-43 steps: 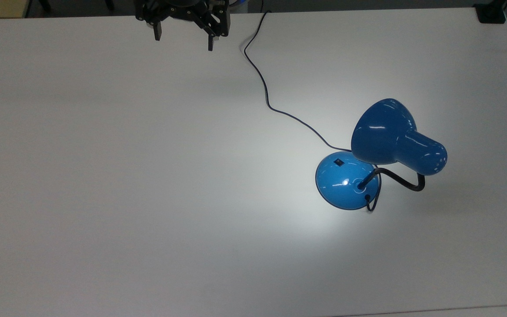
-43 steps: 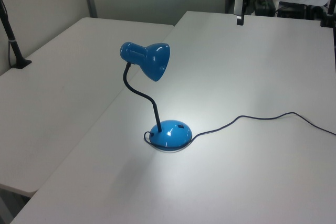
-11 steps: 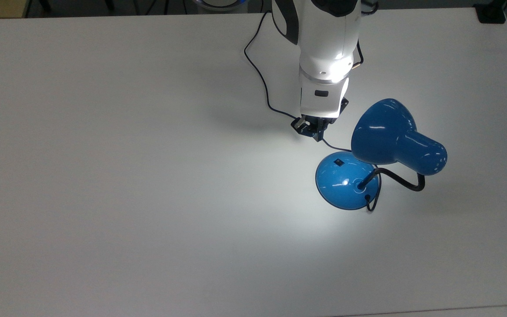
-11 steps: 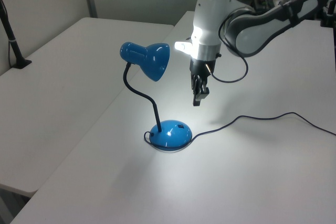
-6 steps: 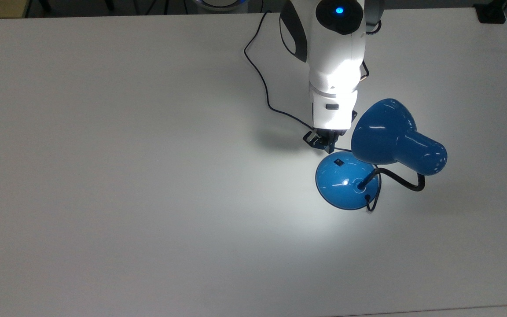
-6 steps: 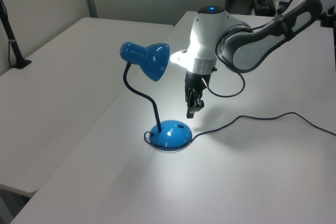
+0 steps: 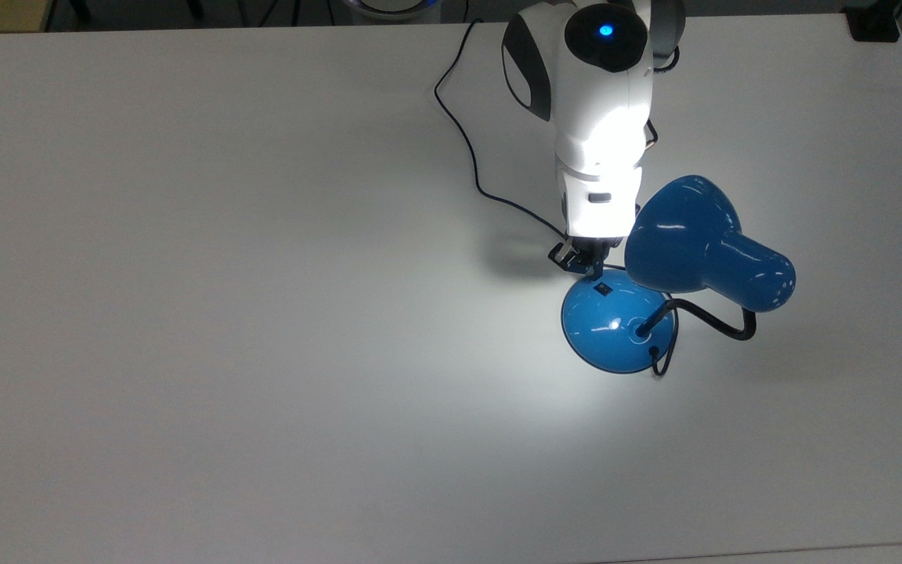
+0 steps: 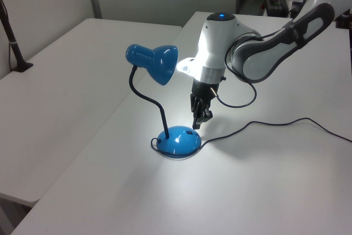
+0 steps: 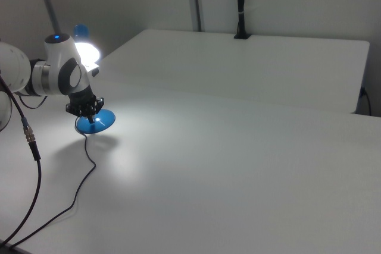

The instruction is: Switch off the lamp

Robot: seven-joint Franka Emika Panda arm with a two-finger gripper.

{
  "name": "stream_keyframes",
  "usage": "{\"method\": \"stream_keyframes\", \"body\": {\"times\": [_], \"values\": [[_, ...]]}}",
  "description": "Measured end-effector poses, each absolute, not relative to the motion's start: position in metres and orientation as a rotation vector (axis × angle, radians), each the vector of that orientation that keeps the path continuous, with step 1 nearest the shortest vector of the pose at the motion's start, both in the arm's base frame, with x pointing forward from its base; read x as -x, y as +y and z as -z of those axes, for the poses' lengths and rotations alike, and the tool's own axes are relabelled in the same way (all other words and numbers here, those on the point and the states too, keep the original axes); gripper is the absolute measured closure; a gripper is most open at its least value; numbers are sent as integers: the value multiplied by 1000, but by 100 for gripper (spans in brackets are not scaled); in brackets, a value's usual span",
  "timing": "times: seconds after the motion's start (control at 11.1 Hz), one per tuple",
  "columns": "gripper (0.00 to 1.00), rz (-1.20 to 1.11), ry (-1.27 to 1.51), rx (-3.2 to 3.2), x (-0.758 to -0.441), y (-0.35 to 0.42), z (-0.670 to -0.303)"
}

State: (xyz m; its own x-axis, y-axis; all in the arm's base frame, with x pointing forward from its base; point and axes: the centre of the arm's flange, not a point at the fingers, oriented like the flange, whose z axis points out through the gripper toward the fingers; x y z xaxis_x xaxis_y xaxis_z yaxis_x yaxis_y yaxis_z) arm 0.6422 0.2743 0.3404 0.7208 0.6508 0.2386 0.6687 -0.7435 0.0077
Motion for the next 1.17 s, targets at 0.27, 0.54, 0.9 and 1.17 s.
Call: {"method": "stream_keyframes", "body": {"times": [0.27, 0.54, 0.9, 1.17], "values": [[99, 365, -1099, 2828, -643, 279, -330], [99, 364, -1100, 2828, -643, 279, -330], [99, 360, -1100, 2827, -644, 279, -327], [99, 236, -1099, 2848, -639, 272, -320]]}}
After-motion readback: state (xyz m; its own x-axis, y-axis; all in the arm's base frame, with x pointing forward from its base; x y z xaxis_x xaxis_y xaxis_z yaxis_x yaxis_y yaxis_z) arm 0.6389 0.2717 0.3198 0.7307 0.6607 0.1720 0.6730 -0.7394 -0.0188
